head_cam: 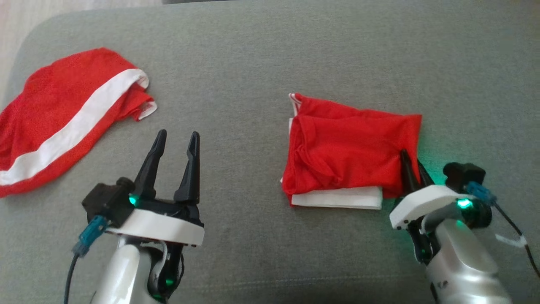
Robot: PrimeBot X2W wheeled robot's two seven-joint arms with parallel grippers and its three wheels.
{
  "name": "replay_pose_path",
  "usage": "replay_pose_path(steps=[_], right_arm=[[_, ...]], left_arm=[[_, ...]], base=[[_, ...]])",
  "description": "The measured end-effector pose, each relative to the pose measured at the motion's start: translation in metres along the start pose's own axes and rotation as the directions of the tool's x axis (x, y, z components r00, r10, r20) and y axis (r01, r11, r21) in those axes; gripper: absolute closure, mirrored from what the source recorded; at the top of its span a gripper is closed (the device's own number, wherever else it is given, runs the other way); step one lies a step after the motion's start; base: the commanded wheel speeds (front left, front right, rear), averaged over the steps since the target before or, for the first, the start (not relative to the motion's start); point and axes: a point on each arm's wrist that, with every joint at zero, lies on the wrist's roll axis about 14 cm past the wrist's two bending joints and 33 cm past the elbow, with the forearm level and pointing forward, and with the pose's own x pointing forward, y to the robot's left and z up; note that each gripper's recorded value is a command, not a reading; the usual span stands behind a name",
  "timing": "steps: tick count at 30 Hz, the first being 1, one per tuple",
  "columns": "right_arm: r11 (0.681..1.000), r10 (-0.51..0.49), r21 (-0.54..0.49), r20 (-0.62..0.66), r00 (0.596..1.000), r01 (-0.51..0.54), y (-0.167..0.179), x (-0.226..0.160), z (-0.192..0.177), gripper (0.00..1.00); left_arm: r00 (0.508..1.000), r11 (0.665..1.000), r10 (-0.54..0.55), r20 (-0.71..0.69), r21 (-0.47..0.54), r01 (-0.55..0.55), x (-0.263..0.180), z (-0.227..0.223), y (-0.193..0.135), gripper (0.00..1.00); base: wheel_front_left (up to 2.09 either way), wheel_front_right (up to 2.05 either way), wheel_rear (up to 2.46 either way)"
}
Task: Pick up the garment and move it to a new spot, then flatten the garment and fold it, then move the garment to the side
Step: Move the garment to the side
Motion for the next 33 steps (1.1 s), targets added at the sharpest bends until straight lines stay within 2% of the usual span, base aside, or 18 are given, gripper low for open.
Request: replay_pose_path(steps=[5, 9, 12, 17, 19, 24, 33], right_arm=[[0.987, 0.0, -0.162, 0.048, 0.999, 0.008, -0.01, -0.002, 0.022, 1.0], [0.947, -0.012, -0.319, 0.111, 0.994, 0.047, -0.025, -0.003, 0.049, 1.0], [0.897, -0.033, -0.432, 0.14, 0.99, 0.091, -0.048, -0.001, 0.069, 1.0], [0.788, -0.133, -0.585, 0.139, 0.981, 0.19, -0.113, -0.005, 0.099, 1.0], [0.76, -0.177, -0.607, 0.15, 0.973, 0.232, -0.134, -0.007, 0.112, 1.0], [0.715, -0.271, -0.61, 0.208, 0.94, 0.341, -0.171, -0.011, 0.148, 1.0], [0.702, -0.315, -0.571, 0.288, 0.904, 0.427, -0.185, -0.019, 0.176, 1.0]], left_arm=[[0.999, 0.999, -0.042, 0.003, -0.012, 0.042, 0.007, -0.001, -0.013, 0.0], [0.996, 0.996, -0.083, 0.007, -0.027, 0.084, 0.018, -0.003, -0.026, 0.0], [0.994, 0.993, -0.113, 0.01, -0.036, 0.114, 0.031, -0.007, -0.034, 0.0], [0.988, 0.986, -0.157, 0.013, -0.054, 0.157, 0.051, -0.015, -0.043, 0.0], [0.986, 0.985, -0.165, 0.005, -0.054, 0.165, 0.057, -0.021, -0.044, 0.0], [0.984, 0.982, -0.18, -0.015, -0.068, 0.179, 0.064, -0.034, -0.044, 0.0], [0.983, 0.981, -0.183, -0.015, -0.073, 0.182, 0.068, -0.036, -0.042, 0.0]], base=[[0.0, 0.0, 0.0], [0.0, 0.0, 0.0], [0.0, 0.0, 0.0], [0.0, 0.0, 0.0], [0.0, 0.0, 0.0], [0.0, 0.0, 0.0], [0.0, 0.0, 0.0]])
